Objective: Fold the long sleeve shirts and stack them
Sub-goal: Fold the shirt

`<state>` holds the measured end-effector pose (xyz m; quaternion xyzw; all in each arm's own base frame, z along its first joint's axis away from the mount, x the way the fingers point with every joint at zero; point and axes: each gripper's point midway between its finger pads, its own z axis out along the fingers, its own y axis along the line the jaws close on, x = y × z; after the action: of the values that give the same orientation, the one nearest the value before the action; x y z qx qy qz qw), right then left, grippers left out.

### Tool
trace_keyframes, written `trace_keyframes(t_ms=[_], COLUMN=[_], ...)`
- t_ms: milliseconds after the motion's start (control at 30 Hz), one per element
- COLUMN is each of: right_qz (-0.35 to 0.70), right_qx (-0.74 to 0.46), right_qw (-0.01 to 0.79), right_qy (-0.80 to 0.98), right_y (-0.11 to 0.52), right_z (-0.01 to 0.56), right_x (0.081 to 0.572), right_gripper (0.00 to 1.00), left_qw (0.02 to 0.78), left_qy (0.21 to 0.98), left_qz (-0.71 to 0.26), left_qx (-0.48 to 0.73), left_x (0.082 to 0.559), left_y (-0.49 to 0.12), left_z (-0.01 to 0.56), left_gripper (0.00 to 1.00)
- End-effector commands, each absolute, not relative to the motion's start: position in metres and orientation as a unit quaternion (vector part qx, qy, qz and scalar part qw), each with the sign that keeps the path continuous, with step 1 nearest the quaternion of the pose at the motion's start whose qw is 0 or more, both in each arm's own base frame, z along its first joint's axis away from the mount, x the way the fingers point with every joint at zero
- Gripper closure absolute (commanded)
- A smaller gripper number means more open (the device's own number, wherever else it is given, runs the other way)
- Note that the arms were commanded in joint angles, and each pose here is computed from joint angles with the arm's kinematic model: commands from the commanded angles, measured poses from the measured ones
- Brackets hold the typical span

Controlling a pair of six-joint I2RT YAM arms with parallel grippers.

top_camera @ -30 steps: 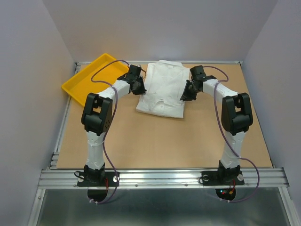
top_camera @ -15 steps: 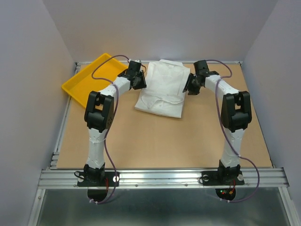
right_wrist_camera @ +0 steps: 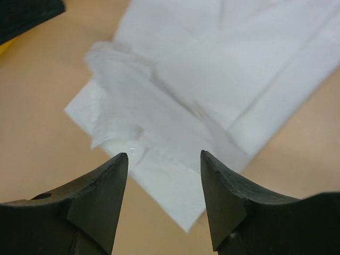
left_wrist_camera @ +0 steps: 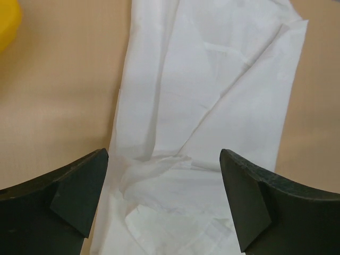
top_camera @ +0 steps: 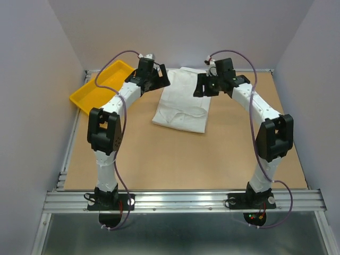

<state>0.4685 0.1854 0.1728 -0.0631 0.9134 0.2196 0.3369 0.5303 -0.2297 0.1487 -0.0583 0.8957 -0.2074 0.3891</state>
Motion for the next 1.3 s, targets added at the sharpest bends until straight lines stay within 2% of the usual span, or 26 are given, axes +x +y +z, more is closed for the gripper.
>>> trace_keyframes(t_ms=[0, 267, 367, 533, 767, 1000, 1133, 1267], right_qz=[0.301, 0.374, 0.389, 0.379, 0.303, 0.242, 0.183, 0.159], right_qx=[-0.247, -0.337, -0.363, -0.366, -0.364, -0.308, -0.216, -0.174], right_qw=[0.339, 0.264, 0.246, 0.235, 0.274, 0.337, 0.387, 0.420], right_qy=[0.856, 0.822, 0.810, 0.817, 0.837, 0.856, 0.878, 0.876], right_y=[0.275, 0.358, 0.382, 0.394, 0.386, 0.350, 0.301, 0.268], right_z=[0.199, 0.165, 0.157, 0.134, 0.107, 0.123, 0.137, 0.167], right_x=[0.416, 0.372, 0.360, 0.366, 0.407, 0.470, 0.528, 0.544], right_gripper=[0.37, 0.38, 0.38, 0.38, 0.38, 0.38, 0.38, 0.39], left_qw=[0.467, 0.444, 0.421, 0.405, 0.385, 0.389, 0.383, 0.379], left_qy=[0.851, 0.866, 0.880, 0.888, 0.897, 0.896, 0.898, 0.900], left_qz=[-0.222, -0.163, -0.137, -0.124, -0.122, -0.117, -0.119, -0.127], left_qx=[-0.096, -0.164, -0.171, -0.176, -0.181, -0.182, -0.179, -0.174], left_x=[0.510, 0.439, 0.405, 0.370, 0.343, 0.336, 0.332, 0.331], left_y=[-0.199, -0.125, -0.108, -0.097, -0.092, -0.088, -0.088, -0.092], left_z=[0.249, 0.220, 0.189, 0.166, 0.147, 0.148, 0.144, 0.141], left_gripper=[0.01, 0.04, 0.05, 0.05, 0.05, 0.05, 0.05, 0.05])
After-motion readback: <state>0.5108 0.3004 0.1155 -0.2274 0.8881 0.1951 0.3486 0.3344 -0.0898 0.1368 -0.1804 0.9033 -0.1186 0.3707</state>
